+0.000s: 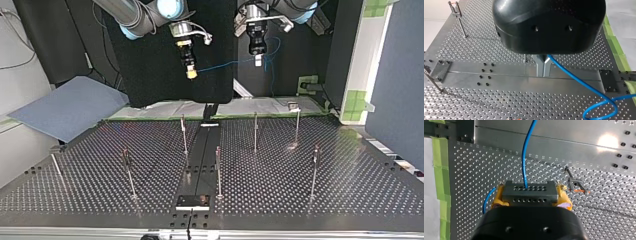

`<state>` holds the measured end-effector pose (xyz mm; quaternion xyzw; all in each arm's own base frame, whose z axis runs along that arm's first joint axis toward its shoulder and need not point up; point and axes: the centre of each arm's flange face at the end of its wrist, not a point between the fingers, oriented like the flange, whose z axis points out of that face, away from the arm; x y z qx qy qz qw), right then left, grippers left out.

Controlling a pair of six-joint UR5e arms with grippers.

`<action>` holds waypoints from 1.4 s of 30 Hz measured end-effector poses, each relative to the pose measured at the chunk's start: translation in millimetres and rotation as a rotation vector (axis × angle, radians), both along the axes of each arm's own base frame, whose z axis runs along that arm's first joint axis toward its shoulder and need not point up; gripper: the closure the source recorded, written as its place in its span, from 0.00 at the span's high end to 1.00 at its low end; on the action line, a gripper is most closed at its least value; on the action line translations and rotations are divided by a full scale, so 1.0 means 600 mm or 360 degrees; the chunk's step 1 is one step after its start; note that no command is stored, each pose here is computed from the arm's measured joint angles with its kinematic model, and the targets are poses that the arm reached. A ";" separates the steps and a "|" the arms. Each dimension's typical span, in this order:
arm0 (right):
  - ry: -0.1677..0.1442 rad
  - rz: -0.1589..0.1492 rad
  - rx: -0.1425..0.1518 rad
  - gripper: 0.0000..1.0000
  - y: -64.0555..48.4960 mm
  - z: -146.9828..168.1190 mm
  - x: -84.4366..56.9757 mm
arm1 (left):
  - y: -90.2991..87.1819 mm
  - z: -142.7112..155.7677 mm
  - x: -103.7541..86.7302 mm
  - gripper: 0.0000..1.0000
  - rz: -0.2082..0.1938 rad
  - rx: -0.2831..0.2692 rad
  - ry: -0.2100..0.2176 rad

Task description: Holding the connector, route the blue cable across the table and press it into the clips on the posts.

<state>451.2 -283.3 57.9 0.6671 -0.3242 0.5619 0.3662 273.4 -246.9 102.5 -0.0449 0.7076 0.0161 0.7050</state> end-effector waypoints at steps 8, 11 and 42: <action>0.0011 -0.0005 0.0001 0.00 -0.001 -0.002 0.002 | 0.000 -0.001 -0.001 0.00 -0.0001 0.0002 0.0002; 0.0011 -0.0028 -0.0002 0.00 -0.007 0.005 0.009 | -0.003 -0.007 0.001 0.00 -0.0004 0.0008 0.0003; -0.0350 0.0259 -0.0136 0.00 -0.048 0.335 0.105 | -0.004 0.096 0.108 0.00 0.0129 -0.0153 -0.0054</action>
